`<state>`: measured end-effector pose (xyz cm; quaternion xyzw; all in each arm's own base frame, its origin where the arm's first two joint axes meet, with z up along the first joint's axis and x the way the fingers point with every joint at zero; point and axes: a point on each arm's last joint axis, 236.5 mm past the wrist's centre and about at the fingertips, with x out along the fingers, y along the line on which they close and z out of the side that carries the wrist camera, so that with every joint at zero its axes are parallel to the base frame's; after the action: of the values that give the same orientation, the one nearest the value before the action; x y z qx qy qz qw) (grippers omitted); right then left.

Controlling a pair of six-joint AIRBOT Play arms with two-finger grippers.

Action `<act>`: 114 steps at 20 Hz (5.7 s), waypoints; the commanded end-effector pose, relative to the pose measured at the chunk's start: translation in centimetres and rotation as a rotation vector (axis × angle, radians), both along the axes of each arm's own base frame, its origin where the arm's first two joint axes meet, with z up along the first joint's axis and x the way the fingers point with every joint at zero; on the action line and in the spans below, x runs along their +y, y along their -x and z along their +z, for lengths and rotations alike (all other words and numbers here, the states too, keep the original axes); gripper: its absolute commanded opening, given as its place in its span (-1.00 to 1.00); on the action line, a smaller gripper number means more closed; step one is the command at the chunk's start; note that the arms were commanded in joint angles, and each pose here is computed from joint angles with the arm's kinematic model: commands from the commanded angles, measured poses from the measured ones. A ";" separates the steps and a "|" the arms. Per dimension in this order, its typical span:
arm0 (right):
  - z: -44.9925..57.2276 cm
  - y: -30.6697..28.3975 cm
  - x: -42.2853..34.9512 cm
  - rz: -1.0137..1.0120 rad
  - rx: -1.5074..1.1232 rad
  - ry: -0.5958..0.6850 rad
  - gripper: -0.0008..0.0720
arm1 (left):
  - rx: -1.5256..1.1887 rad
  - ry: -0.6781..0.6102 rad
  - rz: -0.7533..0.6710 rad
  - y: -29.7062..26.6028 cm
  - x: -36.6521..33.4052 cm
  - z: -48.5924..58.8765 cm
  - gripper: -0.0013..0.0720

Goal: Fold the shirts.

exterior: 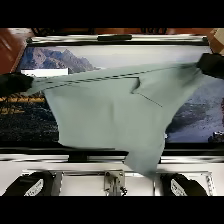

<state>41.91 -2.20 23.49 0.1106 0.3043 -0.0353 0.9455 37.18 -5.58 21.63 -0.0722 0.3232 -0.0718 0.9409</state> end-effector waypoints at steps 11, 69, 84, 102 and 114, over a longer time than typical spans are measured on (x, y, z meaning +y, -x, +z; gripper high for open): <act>-22.2 -12.5 5.8 -0.107 0.247 -0.495 -0.73 | 0.286 0.355 0.170 -13.1 -3.7 -20.8 -0.77; 32.5 24.5 5.5 0.159 -0.969 0.259 -0.77 | -1.106 0.083 0.031 24.5 -0.1 38.1 -0.88; -0.8 9.2 3.7 0.266 0.269 0.058 -0.77 | -0.047 0.144 0.130 5.3 4.6 5.1 -0.88; -25.3 -11.9 9.3 0.174 0.232 -0.103 -0.77 | 0.225 0.306 0.296 -14.2 6.1 -23.4 -0.88; -31.0 4.0 9.0 0.261 0.824 -0.009 -0.77 | 0.605 0.153 0.006 -4.7 5.3 -28.1 -0.88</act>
<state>39.95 6.67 -6.09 0.0453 0.6433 0.0583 0.7621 43.56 -0.24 -5.23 -0.1621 0.5512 -0.0653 0.8159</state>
